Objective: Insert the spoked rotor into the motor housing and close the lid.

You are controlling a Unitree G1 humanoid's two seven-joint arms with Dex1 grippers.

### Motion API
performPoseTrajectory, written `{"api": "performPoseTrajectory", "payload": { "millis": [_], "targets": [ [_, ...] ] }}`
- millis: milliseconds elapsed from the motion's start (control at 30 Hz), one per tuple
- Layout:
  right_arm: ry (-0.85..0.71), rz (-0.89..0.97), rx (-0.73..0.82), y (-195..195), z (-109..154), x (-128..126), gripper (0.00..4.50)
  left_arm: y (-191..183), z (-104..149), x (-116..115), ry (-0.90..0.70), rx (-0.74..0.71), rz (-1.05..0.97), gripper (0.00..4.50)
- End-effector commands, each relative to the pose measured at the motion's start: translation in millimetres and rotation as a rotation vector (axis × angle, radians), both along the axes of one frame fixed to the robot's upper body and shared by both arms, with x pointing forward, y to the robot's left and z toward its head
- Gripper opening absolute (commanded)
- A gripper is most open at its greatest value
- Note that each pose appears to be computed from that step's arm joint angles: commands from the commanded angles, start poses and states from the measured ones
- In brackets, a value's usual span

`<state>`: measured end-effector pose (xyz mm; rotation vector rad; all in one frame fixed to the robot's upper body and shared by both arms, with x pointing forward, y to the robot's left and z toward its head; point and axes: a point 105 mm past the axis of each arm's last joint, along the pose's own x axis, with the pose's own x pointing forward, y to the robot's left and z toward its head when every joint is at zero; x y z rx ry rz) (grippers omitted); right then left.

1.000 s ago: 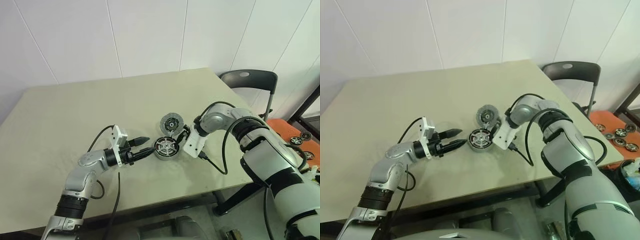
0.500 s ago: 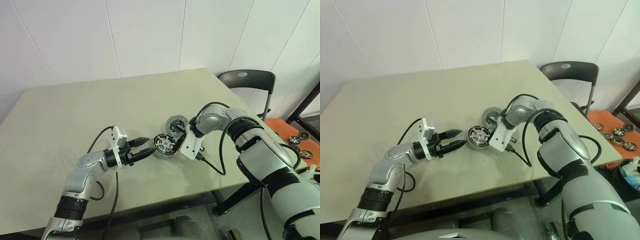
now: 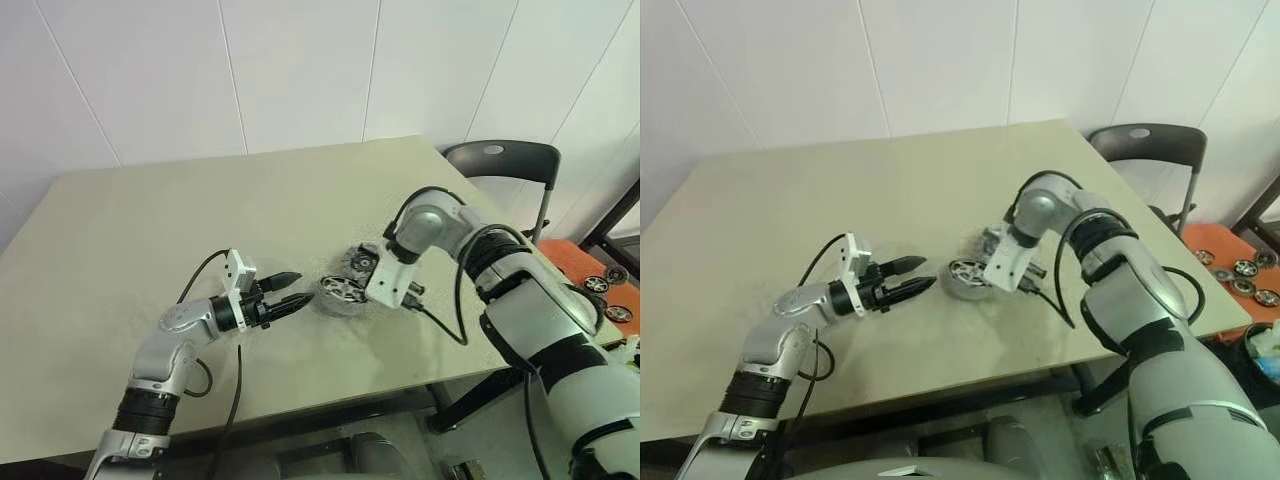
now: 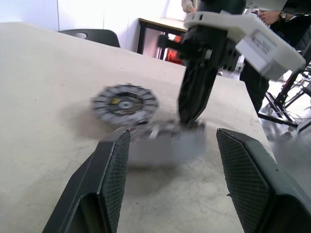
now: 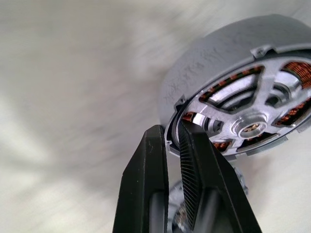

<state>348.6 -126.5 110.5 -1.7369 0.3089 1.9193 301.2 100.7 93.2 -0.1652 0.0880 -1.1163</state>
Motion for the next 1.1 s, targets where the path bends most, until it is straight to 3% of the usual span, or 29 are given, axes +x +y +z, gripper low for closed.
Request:
{"api": "performPoseTrajectory", "payload": {
  "millis": [33,400,767,1033,1100],
  "targets": [
    [-0.014,-0.018,0.041,-0.3,16.6,0.4,0.12,-3.5,11.9,4.3,-0.056,-0.012,-0.019,3.02],
    [0.055,-0.113,0.101,21.4,15.7,-12.5,0.12,-8.5,13.2,10.6,-0.064,-0.013,-0.040,3.02],
    [0.053,-0.242,0.041,37.5,4.3,-0.2,0.12,-5.0,12.0,6.9,-0.063,-0.019,-0.011,3.02],
    [0.023,-0.153,0.049,46.8,-3.4,0.7,0.12,-3.3,10.3,3.3,-0.058,-0.022,0.005,3.02],
    [0.013,-0.143,0.052,47.8,-4.1,1.8,0.80,-3.0,10.4,3.3,-0.058,-0.022,0.007,3.02]
  ]
}}
